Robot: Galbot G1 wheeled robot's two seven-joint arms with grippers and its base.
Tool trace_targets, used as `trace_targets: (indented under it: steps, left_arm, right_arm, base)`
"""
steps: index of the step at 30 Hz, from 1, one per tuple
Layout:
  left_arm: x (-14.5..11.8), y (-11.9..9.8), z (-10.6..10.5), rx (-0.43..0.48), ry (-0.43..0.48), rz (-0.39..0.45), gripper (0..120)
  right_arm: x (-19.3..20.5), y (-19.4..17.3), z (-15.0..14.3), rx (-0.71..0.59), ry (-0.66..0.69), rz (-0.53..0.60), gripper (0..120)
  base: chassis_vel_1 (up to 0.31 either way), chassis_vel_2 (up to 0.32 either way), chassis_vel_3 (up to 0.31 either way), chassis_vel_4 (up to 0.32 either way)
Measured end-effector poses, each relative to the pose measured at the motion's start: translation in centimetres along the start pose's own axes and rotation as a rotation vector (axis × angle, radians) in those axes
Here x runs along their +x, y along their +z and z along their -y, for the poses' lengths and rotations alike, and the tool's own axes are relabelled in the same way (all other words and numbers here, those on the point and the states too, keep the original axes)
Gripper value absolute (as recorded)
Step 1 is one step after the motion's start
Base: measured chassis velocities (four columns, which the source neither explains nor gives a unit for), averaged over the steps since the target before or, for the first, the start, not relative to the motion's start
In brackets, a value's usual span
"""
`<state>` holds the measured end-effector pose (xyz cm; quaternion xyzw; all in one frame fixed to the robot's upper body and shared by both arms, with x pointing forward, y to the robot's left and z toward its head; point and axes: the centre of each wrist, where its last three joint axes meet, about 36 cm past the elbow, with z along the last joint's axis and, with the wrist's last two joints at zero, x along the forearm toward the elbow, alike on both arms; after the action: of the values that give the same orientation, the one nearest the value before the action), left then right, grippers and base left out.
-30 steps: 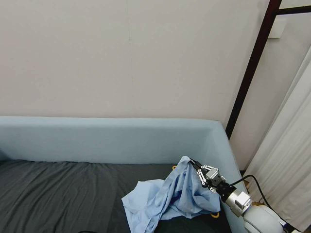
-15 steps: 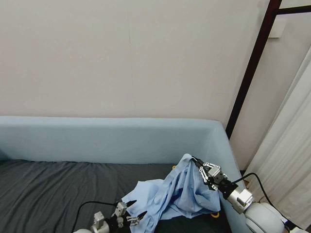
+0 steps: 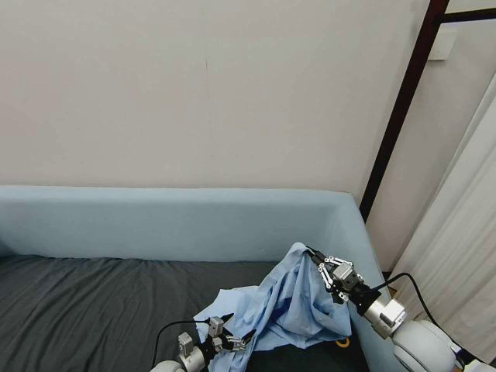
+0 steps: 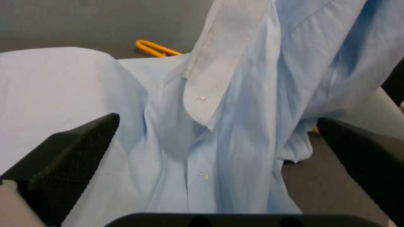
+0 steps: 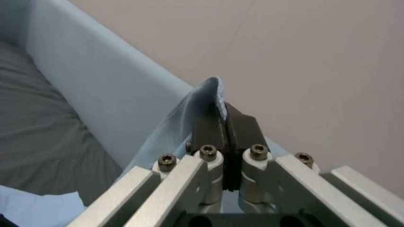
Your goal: Pick up the clothes from the sofa and hang them on the clothes hanger.
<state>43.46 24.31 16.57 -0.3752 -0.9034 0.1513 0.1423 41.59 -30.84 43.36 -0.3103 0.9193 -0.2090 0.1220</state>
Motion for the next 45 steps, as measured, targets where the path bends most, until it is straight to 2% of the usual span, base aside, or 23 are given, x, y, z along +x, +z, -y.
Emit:
trace_targets:
  steps: [3,6,10,18,22,24,27,29,31,33,37,38,42,43,45]
  left_arm:
    - [0.4,-0.1,-0.6,0.019,0.028,0.011,111]
    - [1.1,-0.7,-2.1,0.074,0.080,0.041,105]
    - [1.1,-0.3,-2.9,0.112,0.102,0.053,98]
    - [-0.8,0.4,-2.2,0.143,0.043,0.069,102]
    - [-2.1,0.5,-2.0,0.149,0.029,0.065,100]
    - [-2.3,0.6,-2.0,0.151,0.026,0.062,99]
    - [-2.5,0.8,-1.8,0.153,0.029,0.051,90]
    - [-2.6,0.8,-1.8,0.153,0.032,0.048,90]
    - [-2.6,1.0,-1.7,0.153,0.040,0.043,79]
    - [-2.6,1.1,-1.7,0.155,0.045,0.041,75]
    - [-2.3,1.2,-1.8,0.156,0.056,0.041,58]
    - [-2.3,1.2,-1.8,0.156,0.056,0.041,58]
    - [-2.0,0.9,-2.2,0.157,0.065,0.041,41]
    - [-2.0,0.9,-2.2,0.157,0.065,0.041,41]
    - [-1.9,0.8,-2.5,0.159,0.068,0.043,29]
  right_arm:
    - [0.0,-0.1,-0.1,0.001,-0.006,0.003,0]
    - [-0.1,-0.1,-0.1,0.003,-0.011,0.004,0]
    - [-0.1,-0.1,-0.2,0.003,-0.013,0.003,0]
    - [0.0,-0.2,-0.2,0.004,-0.017,0.003,0]
    - [0.1,-0.5,-0.1,0.008,-0.022,0.007,0]
    - [0.2,-0.5,-0.1,0.009,-0.022,0.007,0]
    - [0.3,-0.6,0.0,0.010,-0.022,0.007,0]
    - [0.3,-0.6,0.0,0.011,-0.023,0.006,0]
    - [0.3,-0.6,0.0,0.011,-0.024,0.006,0]
    - [0.3,-0.6,0.0,0.011,-0.024,0.006,0]
    - [0.3,-0.5,0.0,0.011,-0.024,0.006,0]
    - [0.3,-0.5,0.0,0.011,-0.024,0.006,0]
    - [0.3,-0.5,0.0,0.011,-0.024,0.005,0]
    - [0.3,-0.5,0.0,0.011,-0.024,0.005,0]
    - [0.2,-0.4,0.0,0.010,-0.024,0.004,0]
  base:
    - [0.000,0.000,0.000,0.000]
    - [0.000,0.000,0.000,0.000]
    - [0.000,0.000,0.000,0.000]
    - [0.000,0.000,0.000,0.000]
    - [0.000,0.000,0.000,0.000]
    - [0.000,0.000,0.000,0.000]
    - [0.000,0.000,0.000,0.000]
    - [0.000,0.000,0.000,0.000]
    - [0.000,0.000,0.000,0.000]
    - [0.000,0.000,0.000,0.000]
    - [0.000,0.000,0.000,0.000]
    - [0.000,0.000,0.000,0.000]
    - [0.000,0.000,0.000,0.000]
    - [0.000,0.000,0.000,0.000]
    - [0.000,0.000,0.000,0.000]
